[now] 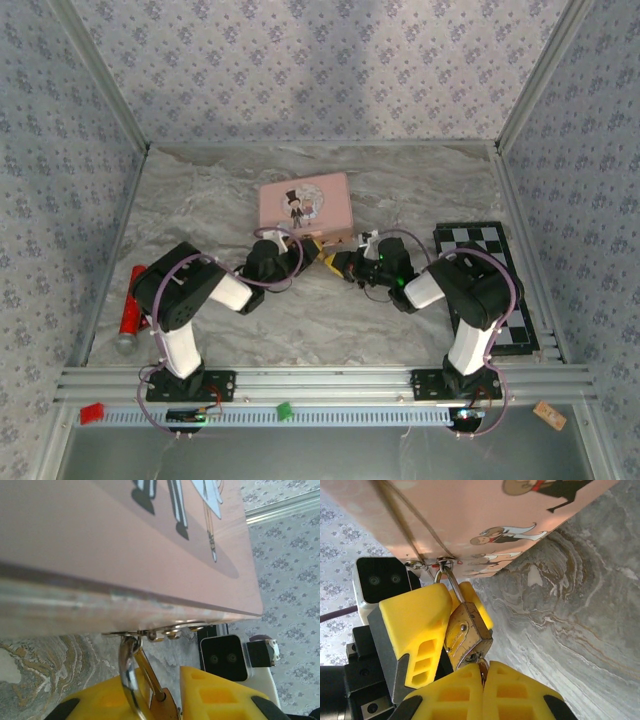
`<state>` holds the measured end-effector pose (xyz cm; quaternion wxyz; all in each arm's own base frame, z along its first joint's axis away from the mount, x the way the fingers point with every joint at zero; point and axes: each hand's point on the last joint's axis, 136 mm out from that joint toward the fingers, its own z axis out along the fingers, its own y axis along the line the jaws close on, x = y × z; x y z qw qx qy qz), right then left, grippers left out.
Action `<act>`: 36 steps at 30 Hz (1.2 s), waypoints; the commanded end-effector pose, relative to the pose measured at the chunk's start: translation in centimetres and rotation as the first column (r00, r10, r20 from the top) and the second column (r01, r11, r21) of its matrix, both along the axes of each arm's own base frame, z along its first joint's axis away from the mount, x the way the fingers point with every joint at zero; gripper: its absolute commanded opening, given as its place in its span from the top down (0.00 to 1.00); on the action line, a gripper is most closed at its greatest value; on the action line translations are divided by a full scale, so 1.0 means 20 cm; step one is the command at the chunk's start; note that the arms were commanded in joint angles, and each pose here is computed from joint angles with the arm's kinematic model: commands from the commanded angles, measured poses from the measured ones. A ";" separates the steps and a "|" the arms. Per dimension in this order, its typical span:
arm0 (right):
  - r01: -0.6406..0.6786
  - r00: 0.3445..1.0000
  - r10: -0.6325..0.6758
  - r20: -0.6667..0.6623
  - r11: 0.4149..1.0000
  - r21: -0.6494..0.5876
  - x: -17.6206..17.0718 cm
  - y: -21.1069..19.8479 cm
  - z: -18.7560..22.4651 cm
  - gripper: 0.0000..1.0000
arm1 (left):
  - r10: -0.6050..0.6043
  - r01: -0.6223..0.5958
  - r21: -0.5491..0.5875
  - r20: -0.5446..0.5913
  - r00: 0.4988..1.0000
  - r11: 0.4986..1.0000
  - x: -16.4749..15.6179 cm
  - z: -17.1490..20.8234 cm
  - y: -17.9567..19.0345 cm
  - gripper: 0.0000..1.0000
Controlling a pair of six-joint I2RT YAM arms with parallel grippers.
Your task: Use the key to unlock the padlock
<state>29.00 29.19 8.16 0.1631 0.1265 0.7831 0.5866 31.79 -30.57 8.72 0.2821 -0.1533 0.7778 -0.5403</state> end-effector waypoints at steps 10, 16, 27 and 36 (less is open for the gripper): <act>0.099 0.994 -0.099 -0.044 0.995 0.002 -0.06 -0.01 -0.07 1.00 | -0.091 0.093 0.000 -0.224 0.970 0.996 -0.20 -0.19 -0.05 0.58; 0.099 0.994 -0.099 -0.051 0.995 -0.011 -0.09 0.02 -0.07 1.00 | -0.057 0.063 0.016 -0.246 0.968 0.998 -0.21 -0.22 -0.01 0.46; 0.093 0.994 -0.094 -0.056 0.995 -0.018 -0.14 0.07 -0.07 1.00 | 0.036 -0.005 0.121 -0.261 0.965 0.993 -0.27 -0.23 0.10 0.39; 0.088 0.995 -0.089 -0.049 0.996 -0.020 -0.16 0.09 -0.06 1.00 | 0.003 -0.003 0.001 -0.200 0.980 1.000 -0.22 -0.16 0.03 0.49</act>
